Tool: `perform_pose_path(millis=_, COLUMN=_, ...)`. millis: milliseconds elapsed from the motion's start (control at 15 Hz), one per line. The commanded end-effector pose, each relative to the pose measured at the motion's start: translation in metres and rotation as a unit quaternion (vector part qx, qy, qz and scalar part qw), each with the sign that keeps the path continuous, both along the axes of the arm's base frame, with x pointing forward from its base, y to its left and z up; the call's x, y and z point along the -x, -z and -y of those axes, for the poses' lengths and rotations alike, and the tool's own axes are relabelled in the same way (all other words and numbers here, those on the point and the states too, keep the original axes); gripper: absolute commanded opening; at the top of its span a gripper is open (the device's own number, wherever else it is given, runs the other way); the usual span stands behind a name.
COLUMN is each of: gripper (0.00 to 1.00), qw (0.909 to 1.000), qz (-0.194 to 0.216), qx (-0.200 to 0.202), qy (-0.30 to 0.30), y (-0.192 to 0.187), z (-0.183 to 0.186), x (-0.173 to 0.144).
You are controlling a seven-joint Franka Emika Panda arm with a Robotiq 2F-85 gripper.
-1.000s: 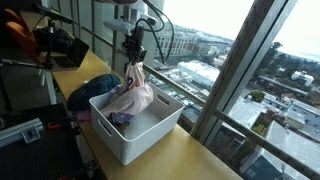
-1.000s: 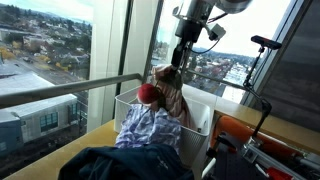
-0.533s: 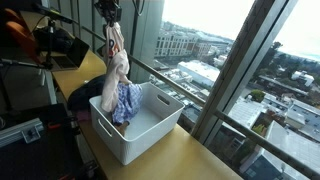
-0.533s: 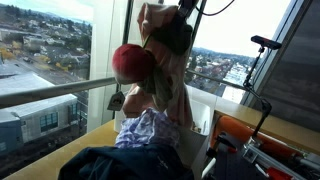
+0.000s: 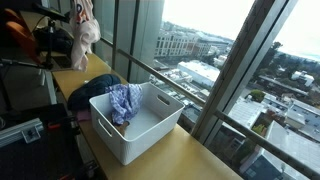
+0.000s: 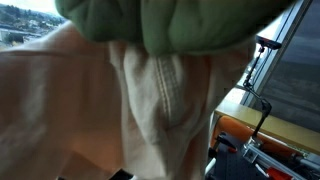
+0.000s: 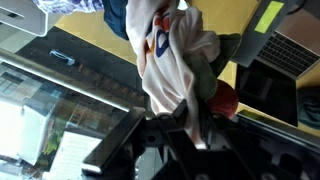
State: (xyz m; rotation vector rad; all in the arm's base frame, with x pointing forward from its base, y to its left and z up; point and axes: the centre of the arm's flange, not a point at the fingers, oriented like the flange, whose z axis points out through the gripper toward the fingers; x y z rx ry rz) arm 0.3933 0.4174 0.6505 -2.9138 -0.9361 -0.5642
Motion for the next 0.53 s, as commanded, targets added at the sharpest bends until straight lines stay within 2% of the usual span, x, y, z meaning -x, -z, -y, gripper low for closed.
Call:
perform_pose_path(millis=0, gripper=0.03, qw=0.9999, qz=-0.008, qx=0.011, qy=-0.005, y=-0.01, z=-0.068, x=0.005)
perform_pose_path(millis=200, gripper=0.03, qw=0.9995, qz=-0.029, qx=0.015, qy=0.002, y=0.026, z=-0.071, x=-0.008)
perform_pose_path(millis=333, gripper=0.03, qw=0.9987, qz=-0.045, qx=0.019, qy=0.016, y=0.055, z=-0.053, x=-0.031)
perform_pose_path(millis=467, gripper=0.03, qw=0.9967, qz=-0.064, qx=0.022, qy=0.044, y=0.079, z=-0.015, x=-0.063)
